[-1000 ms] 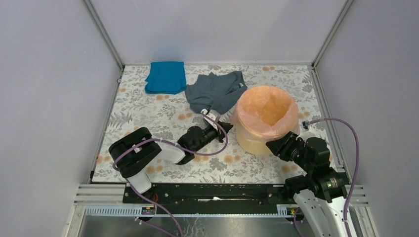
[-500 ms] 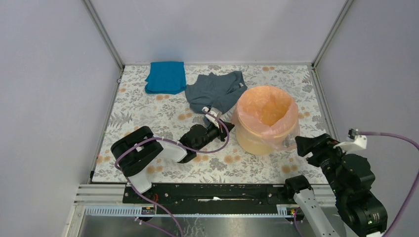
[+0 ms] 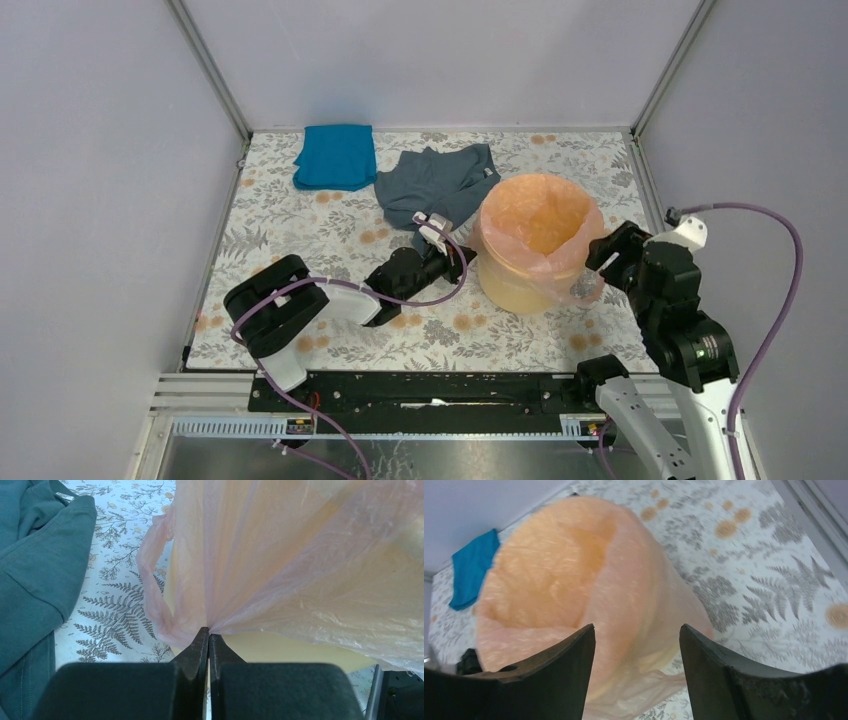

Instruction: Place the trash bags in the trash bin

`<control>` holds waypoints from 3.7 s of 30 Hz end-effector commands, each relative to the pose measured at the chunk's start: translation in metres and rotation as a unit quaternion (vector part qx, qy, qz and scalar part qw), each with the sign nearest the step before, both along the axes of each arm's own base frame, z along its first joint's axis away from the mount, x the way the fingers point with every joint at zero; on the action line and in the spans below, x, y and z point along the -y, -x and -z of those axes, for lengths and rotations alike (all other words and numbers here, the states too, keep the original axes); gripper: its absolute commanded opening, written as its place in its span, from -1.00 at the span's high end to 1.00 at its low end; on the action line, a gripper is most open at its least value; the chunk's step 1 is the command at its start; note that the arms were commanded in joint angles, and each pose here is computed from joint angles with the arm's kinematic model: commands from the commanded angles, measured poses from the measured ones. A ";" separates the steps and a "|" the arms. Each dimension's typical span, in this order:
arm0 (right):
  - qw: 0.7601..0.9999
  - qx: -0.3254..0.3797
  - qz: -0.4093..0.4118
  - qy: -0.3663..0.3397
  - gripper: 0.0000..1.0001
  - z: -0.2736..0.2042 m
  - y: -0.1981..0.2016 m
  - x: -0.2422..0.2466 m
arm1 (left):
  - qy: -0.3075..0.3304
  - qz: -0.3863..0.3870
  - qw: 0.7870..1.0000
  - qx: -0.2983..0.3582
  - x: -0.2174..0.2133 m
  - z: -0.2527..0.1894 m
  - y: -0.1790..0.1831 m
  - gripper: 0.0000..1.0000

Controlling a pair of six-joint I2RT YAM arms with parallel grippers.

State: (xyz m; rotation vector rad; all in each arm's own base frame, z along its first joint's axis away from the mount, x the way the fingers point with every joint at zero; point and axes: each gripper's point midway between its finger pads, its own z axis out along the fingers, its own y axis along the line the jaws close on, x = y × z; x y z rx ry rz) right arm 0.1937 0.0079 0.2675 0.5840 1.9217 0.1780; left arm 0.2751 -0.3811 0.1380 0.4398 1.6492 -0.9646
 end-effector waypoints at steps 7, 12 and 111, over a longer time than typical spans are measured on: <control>0.956 -0.093 -0.272 0.065 -0.46 -0.047 -0.033 -0.074 | 0.006 0.001 1.000 -0.008 0.003 -0.005 0.002 1.00; 0.944 -0.191 -0.264 0.054 -0.46 0.005 -0.035 -0.075 | -0.011 -0.020 0.999 -0.022 -0.004 0.009 -0.001 1.00; 0.917 -0.316 -0.230 0.082 -0.10 0.220 -0.091 -0.106 | -0.006 0.005 0.998 -0.058 0.018 0.007 0.000 1.00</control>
